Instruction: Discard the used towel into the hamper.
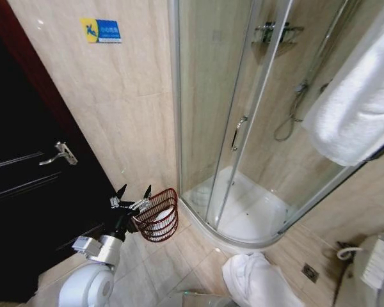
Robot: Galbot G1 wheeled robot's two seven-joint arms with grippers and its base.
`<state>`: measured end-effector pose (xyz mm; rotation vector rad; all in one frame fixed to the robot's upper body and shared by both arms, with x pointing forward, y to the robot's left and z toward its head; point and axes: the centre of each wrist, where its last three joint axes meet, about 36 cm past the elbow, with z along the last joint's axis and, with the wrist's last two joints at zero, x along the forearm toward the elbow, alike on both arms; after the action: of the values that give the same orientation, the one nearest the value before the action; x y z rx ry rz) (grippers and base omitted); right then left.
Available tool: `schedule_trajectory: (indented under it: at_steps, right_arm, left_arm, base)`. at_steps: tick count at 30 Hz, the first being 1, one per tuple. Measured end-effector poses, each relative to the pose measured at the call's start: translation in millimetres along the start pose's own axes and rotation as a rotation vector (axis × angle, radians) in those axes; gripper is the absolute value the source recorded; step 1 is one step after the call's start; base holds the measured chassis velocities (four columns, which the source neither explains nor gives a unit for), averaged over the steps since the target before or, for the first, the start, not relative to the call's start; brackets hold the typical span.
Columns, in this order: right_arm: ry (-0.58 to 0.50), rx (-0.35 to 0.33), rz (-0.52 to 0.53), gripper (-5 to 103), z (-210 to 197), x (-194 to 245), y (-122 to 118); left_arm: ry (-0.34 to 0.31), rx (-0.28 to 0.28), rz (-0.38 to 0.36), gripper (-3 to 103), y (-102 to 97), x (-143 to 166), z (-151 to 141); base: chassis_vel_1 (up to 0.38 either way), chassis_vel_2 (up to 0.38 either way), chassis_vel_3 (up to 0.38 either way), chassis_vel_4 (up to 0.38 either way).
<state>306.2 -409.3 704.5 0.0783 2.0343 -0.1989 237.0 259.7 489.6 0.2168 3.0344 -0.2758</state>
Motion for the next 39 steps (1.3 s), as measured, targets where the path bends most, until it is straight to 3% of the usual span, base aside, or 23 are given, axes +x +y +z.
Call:
schedule_trajectory:
  at_steps: [6, 7, 9, 10, 11, 17, 20, 26, 29, 39]
  right_arm:
    - [0.009, 0.029, 0.036, 100, 35.6, -26.2, 1.0]
    - [0.002, 0.057, 0.047, 100, 38.3, -33.1, -0.7]
    - [-0.026, 0.177, 0.051, 100, 45.8, -54.8, -8.5]
    - [-0.026, 0.177, 0.051, 100, 45.8, -54.8, -8.5]
    - [-0.053, 0.238, 0.045, 100, 50.6, -69.8, -13.7]
    - [-0.131, 0.342, 0.053, 100, 30.4, -113.9, -30.2]
    - [-0.147, 0.424, 0.101, 100, 20.2, -138.2, -51.6]
    - [-0.101, 0.336, 0.149, 100, 8.0, -160.4, -63.1]
    - [0.008, 0.265, 0.200, 100, -2.8, -174.4, -55.8]
    - [0.134, 0.135, 0.192, 100, -20.1, -188.8, -60.8]
  left_arm:
    - [0.000, 0.000, 0.000, 100, 0.0, 0.1, 0.0]
    - [0.000, 0.000, 0.000, 100, 0.0, 0.1, 0.0]
    - [0.000, 0.000, 0.000, 100, 0.0, 0.0, 0.0]
    - [0.000, 0.000, 0.000, 100, 0.0, 0.0, 0.0]
    - [0.000, 0.000, 0.000, 100, 0.0, 0.0, 0.0]
    - [0.000, 0.000, 0.000, 100, 0.0, 0.0, 0.0]
    - [0.000, 0.000, 0.000, 100, 0.0, 0.0, 0.0]
    - [0.000, 0.000, 0.000, 100, 0.0, 0.0, 0.0]
    - [0.000, 0.000, 0.000, 100, 0.0, 0.0, 0.0]
    - [0.000, 0.000, 0.000, 100, 0.0, 0.0, 0.0]
  base:
    - [0.094, 0.085, 0.087, 0.091]
    - [0.104, 0.100, 0.085, 0.055]
    - [0.060, 0.065, 0.061, 0.037]
    - [0.060, 0.037, 0.047, 0.037]
    - [0.000, 0.000, 0.000, 0.000]
    - [0.000, 0.000, 0.000, 0.000]
    - [0.000, 0.000, 0.000, 0.000]
    - [0.000, 0.000, 0.000, 0.000]
    - [0.000, 0.000, 0.000, 0.000]
    - [0.000, 0.000, 0.000, 0.000]
